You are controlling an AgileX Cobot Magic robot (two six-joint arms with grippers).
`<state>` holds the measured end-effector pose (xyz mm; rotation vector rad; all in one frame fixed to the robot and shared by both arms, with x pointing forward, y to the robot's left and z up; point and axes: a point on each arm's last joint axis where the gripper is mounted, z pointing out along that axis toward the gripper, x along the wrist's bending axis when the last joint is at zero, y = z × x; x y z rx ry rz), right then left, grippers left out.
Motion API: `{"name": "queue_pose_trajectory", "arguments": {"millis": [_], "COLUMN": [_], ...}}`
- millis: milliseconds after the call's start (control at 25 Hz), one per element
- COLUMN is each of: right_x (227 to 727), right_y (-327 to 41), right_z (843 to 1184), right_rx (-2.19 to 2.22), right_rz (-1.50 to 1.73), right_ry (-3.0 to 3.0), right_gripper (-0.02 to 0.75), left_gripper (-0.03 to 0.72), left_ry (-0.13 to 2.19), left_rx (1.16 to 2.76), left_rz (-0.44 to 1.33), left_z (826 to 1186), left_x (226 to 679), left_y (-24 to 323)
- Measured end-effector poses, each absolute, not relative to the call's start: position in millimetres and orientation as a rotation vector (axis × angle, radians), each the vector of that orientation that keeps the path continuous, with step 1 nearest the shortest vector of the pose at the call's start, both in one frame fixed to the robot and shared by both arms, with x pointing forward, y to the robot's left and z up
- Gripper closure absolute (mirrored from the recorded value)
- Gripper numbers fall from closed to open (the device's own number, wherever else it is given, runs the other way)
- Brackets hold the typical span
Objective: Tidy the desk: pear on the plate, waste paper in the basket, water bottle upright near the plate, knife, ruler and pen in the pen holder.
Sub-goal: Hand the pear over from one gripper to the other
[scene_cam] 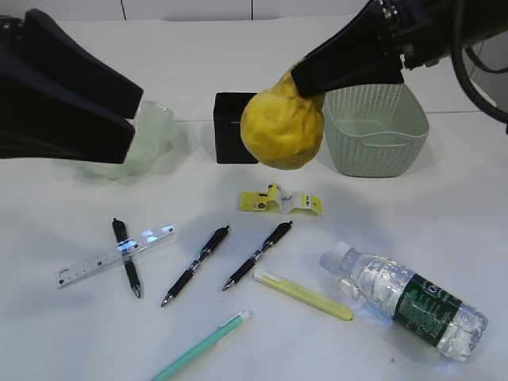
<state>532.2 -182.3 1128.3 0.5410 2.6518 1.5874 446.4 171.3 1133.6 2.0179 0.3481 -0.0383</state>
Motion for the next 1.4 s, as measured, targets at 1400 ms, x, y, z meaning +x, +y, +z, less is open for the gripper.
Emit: {"name": "queue_pose_trajectory", "arguments": {"millis": [1400], "right_x": [511.6], "right_y": [-154.7], "right_z": [1143.8], "right_rx": [0.416], "right_rz": [1.673], "right_ry": [2.671], "right_gripper": [0.522], "left_gripper": [0.069], "left_ry": [0.41], "left_rx": [1.93], "left_rz": [-0.066], "left_z": [1113.1], "left_x": [472.7], "left_y": [138.0]}}
